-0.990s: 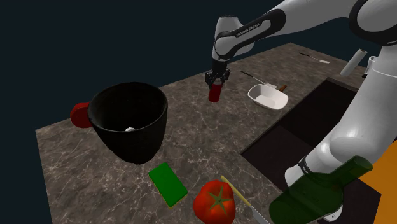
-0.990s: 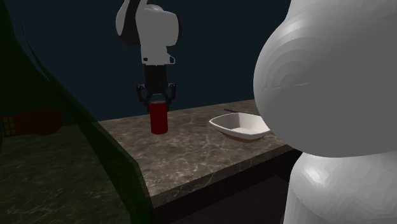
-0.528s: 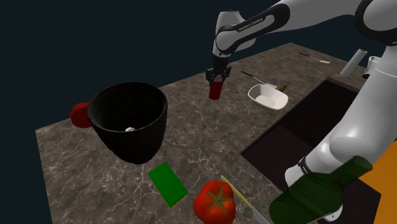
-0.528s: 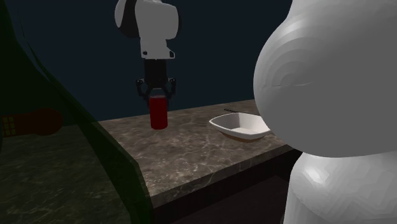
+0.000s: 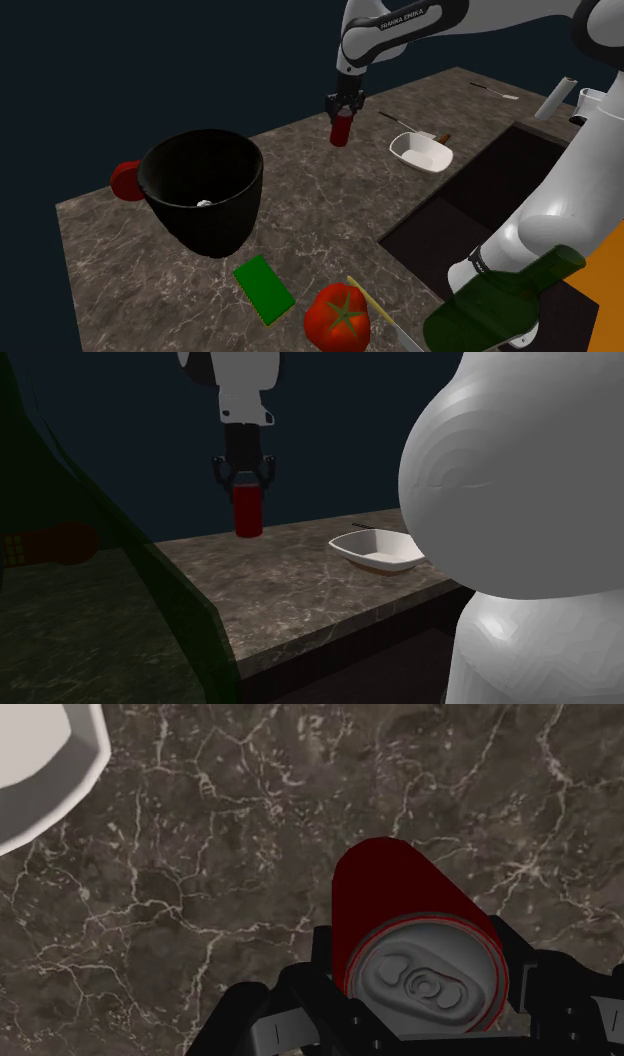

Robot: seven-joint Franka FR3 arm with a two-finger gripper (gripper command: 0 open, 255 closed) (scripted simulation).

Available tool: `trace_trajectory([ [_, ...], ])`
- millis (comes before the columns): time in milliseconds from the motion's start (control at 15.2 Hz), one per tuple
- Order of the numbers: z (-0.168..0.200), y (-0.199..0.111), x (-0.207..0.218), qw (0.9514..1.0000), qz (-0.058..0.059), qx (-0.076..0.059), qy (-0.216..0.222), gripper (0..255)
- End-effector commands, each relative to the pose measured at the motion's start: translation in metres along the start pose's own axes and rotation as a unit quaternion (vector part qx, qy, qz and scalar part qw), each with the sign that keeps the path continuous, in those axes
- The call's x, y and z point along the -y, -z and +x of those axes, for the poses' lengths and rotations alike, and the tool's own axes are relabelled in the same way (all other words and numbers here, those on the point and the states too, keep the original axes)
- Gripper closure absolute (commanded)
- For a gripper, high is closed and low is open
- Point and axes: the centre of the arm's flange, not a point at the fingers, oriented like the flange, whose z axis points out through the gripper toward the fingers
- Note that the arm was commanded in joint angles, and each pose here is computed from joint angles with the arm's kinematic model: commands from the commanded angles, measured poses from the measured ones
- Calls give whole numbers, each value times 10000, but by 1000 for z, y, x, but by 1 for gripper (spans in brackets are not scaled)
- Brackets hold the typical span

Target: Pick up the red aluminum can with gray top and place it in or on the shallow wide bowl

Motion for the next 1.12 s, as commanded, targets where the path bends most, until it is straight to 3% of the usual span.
trace_trajectory([
  [0,-1,10,-1,10000,0,1,0,255],
  [660,-2,59,-1,10000,0,1,0,255],
  [1056,-38,64,-71,10000,0,1,0,255],
])
